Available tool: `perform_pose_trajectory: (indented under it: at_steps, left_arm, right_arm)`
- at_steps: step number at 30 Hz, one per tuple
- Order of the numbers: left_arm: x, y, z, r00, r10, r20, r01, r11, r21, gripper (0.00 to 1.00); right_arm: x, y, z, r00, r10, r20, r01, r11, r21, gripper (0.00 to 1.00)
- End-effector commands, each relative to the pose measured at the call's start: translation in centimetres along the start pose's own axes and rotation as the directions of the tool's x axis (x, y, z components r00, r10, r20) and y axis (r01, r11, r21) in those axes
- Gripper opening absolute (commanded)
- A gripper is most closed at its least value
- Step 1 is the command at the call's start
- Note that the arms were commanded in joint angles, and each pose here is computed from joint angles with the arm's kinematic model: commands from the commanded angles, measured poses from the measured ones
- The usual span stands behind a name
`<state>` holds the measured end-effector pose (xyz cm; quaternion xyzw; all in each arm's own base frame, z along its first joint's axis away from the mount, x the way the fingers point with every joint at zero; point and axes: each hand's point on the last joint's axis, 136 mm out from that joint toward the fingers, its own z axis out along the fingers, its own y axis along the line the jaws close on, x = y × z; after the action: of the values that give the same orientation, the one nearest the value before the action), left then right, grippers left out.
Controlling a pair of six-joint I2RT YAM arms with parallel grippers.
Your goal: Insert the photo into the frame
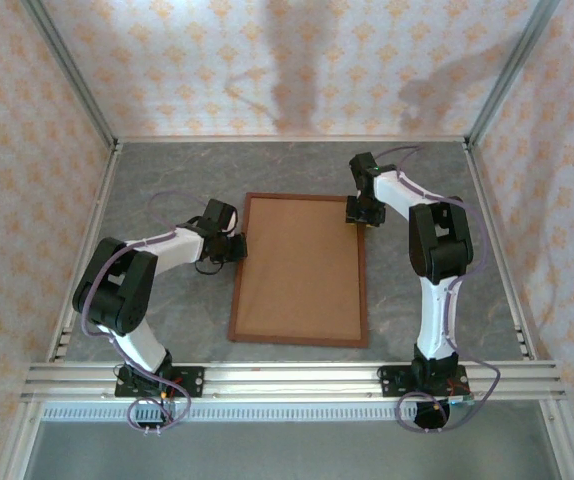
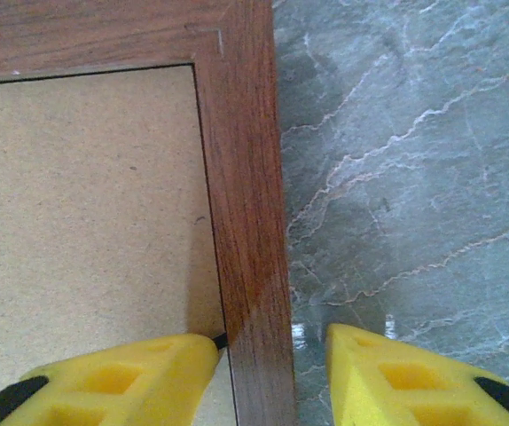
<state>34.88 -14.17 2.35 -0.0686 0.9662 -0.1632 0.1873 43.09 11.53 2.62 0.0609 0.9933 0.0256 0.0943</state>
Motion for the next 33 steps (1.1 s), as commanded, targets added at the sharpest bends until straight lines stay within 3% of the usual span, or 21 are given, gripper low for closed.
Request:
perform_pose_trajectory:
  at_steps: [1, 9, 15, 23, 33]
  left_arm:
    - [2.6, 1.8, 0.1, 0.996, -0.011, -0.089, 0.004, 0.997, -0.079, 0.12]
    - [2.7, 2.2, 0.0, 0.996, -0.013, -0.087, 0.004, 0.995, -0.096, 0.12]
    - [2.8, 2.3, 0.0, 0.996, -0.014, -0.087, 0.005, 0.995, -0.1, 0.12]
    - [2.6, 2.2, -0.2, 0.996, -0.006, -0.084, -0.002, 0.995, -0.097, 0.12]
    - [2.6, 2.1, -0.2, 0.997, -0.006, -0.081, -0.002, 0.995, -0.095, 0.12]
  right_arm:
    - [2.7, 1.6, 2.4, 0.994, -0.046, -0.099, 0.044, 0.999, -0.018, 0.49]
    - [0.0, 1.7, -4.1, 0.997, -0.049, 0.052, 0.051, 0.998, -0.035, 0.65]
    - [2.4, -0.3, -7.0, 0.997, -0.02, 0.071, 0.021, 1.0, -0.013, 0.68]
    - [8.6, -2.3, -6.0, 0.998, 0.0, -0.069, -0.001, 1.0, -0.012, 0.47]
    - [10.5, -2.2, -3.8, 0.989, -0.003, -0.148, -0.001, 1.0, -0.028, 0.38]
